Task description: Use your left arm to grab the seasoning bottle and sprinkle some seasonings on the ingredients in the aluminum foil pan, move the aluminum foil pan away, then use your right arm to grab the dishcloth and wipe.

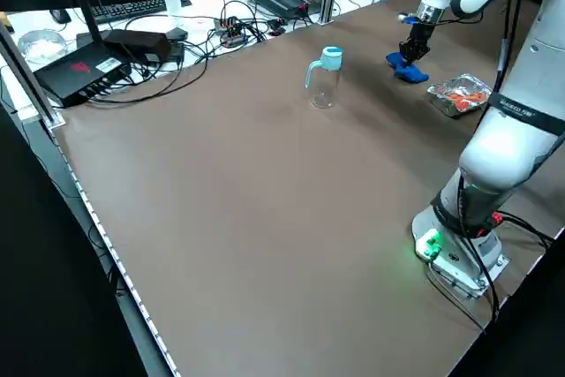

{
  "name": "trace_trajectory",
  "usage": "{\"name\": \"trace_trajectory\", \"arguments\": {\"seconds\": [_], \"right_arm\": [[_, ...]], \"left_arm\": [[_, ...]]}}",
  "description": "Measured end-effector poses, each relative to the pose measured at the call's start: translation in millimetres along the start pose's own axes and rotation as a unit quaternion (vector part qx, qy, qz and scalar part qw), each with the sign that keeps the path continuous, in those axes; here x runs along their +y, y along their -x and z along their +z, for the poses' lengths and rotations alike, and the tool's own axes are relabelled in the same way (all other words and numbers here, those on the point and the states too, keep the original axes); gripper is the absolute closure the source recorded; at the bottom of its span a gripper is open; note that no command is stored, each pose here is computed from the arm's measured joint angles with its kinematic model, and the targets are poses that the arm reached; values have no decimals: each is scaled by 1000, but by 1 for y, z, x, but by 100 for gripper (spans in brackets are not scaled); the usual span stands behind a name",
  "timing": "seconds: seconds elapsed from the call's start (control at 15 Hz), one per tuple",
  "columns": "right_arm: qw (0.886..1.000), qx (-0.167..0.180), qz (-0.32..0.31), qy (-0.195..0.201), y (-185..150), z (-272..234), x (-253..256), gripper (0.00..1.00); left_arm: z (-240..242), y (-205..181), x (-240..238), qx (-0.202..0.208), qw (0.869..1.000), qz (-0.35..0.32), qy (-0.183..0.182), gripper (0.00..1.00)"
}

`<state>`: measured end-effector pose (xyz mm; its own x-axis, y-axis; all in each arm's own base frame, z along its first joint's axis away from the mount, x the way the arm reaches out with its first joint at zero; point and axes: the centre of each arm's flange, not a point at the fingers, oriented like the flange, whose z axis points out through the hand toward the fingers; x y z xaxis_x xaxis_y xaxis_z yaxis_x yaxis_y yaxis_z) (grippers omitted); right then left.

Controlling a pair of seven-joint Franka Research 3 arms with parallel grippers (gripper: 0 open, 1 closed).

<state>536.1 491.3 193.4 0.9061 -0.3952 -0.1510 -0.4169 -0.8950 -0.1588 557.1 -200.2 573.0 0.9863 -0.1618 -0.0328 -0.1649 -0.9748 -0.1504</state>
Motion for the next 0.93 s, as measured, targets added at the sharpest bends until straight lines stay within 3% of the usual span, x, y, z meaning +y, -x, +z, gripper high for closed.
{"name": "trace_trajectory", "arguments": {"seconds": [0.2,0.47,0.67,0.93], "right_arm": [[998,-13,3,54,-36,-1,30,89],[997,-24,14,67,-73,-10,54,89],[998,-23,16,61,-59,-7,44,89],[999,18,32,6,-6,12,3,89]], "left_arm": [[-25,11,-51,13,999,14,41,1],[-42,30,-72,6,998,14,60,0],[-39,32,-64,1,998,21,59,0],[-37,33,-64,-5,998,20,59,0]]}}
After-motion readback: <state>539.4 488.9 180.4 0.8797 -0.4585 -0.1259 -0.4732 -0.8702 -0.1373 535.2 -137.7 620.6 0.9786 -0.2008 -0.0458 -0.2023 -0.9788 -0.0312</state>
